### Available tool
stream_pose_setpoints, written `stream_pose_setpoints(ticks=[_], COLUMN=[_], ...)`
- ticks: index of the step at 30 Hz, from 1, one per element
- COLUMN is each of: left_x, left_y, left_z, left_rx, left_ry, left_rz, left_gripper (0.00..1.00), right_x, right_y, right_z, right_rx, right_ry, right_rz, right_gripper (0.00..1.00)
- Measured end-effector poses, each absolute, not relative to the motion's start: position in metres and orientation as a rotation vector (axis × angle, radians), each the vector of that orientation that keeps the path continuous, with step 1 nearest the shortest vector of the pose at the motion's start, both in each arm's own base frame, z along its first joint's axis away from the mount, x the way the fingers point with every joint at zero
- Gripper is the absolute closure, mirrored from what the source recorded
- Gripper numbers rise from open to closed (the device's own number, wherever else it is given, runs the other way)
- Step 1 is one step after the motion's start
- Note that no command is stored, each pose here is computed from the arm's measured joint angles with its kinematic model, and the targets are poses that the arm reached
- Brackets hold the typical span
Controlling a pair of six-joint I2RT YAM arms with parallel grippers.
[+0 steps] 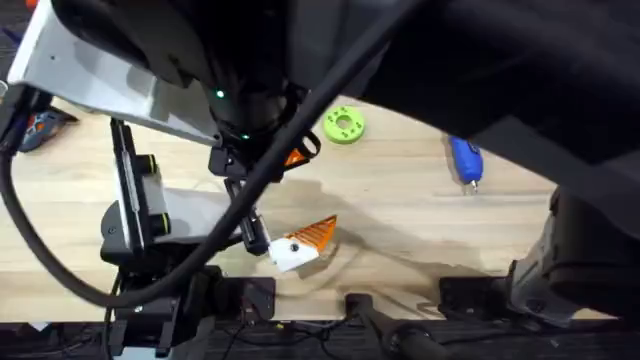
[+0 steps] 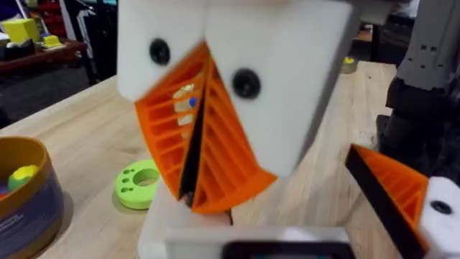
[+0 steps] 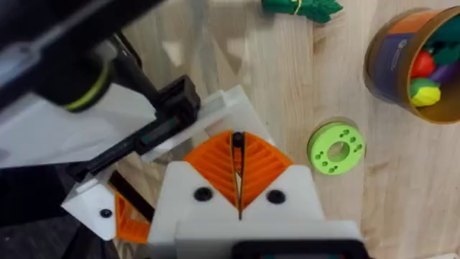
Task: Pick up the gripper from the table and insert it into the empty holder that is missing its gripper. Then pick up a screw, insert it into the mounting hole, and use the screwdriver to tighten it. Finally, clean up the table by picking up the vegetable and placing it into the bucket.
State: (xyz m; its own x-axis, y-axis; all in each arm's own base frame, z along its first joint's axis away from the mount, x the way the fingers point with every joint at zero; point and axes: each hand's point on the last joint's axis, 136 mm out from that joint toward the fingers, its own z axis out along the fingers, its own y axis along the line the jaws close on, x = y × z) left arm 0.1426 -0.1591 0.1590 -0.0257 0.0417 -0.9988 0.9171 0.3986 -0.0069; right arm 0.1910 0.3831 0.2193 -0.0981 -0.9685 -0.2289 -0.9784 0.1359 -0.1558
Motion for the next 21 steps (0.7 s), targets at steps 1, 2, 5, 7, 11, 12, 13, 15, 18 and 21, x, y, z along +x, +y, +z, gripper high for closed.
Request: stream_pose_setpoints(ticks=[1, 2, 5, 7, 11, 12, 13, 15, 18, 21], left_x=[0.1426, 0.1426, 0.1426, 0.1425, 0.1425, 0.1425, 0.1425, 0.1425, 0.1424, 0.1423], left_y=[-0.1591, -0.1591, -0.1591, -0.1591, -0.1591, -0.1591, -0.1591, -0.1591, -0.1592, -0.1592], left_z=[0.1591, 0.1591, 0.159, 0.159, 0.159, 0.159, 0.159, 0.159, 0.159, 0.159], left_rx=[0.925, 0.925, 0.922, 0.923, 0.923, 0.923, 0.923, 0.923, 0.923, 0.923], left_ry=[1.421, 1.421, 1.424, 1.424, 1.424, 1.424, 1.424, 1.424, 1.423, 1.423], left_rz=[-0.89, -0.891, -0.895, -0.895, -0.895, -0.895, -0.895, -0.895, -0.896, -0.896], left_gripper=[0.015, 0.015, 0.015, 0.015, 0.015, 0.015, 0.015, 0.015, 0.016, 0.015], right_x=[0.1911, 0.191, 0.1912, 0.1911, 0.1911, 0.1911, 0.1911, 0.1911, 0.1911, 0.1911], right_y=[0.3832, 0.3832, 0.3835, 0.3834, 0.3833, 0.3833, 0.3833, 0.3833, 0.3832, 0.3832], right_z=[0.2189, 0.2176, 0.2162, 0.2163, 0.2164, 0.2164, 0.2164, 0.2164, 0.2164, 0.2164], right_rx=[-1.9, -1.903, -1.906, -1.906, -1.906, -1.906, -1.906, -1.907, -1.906, -1.906], right_ry=[2.142, 2.145, 2.148, 2.148, 2.148, 2.148, 2.148, 2.148, 2.148, 2.148], right_rz=[0.051, 0.049, 0.046, 0.046, 0.046, 0.046, 0.046, 0.046, 0.046, 0.046], right_gripper=[0.995, 0.995, 0.995, 0.995, 0.995, 0.995, 0.995, 0.995, 0.995, 0.995])
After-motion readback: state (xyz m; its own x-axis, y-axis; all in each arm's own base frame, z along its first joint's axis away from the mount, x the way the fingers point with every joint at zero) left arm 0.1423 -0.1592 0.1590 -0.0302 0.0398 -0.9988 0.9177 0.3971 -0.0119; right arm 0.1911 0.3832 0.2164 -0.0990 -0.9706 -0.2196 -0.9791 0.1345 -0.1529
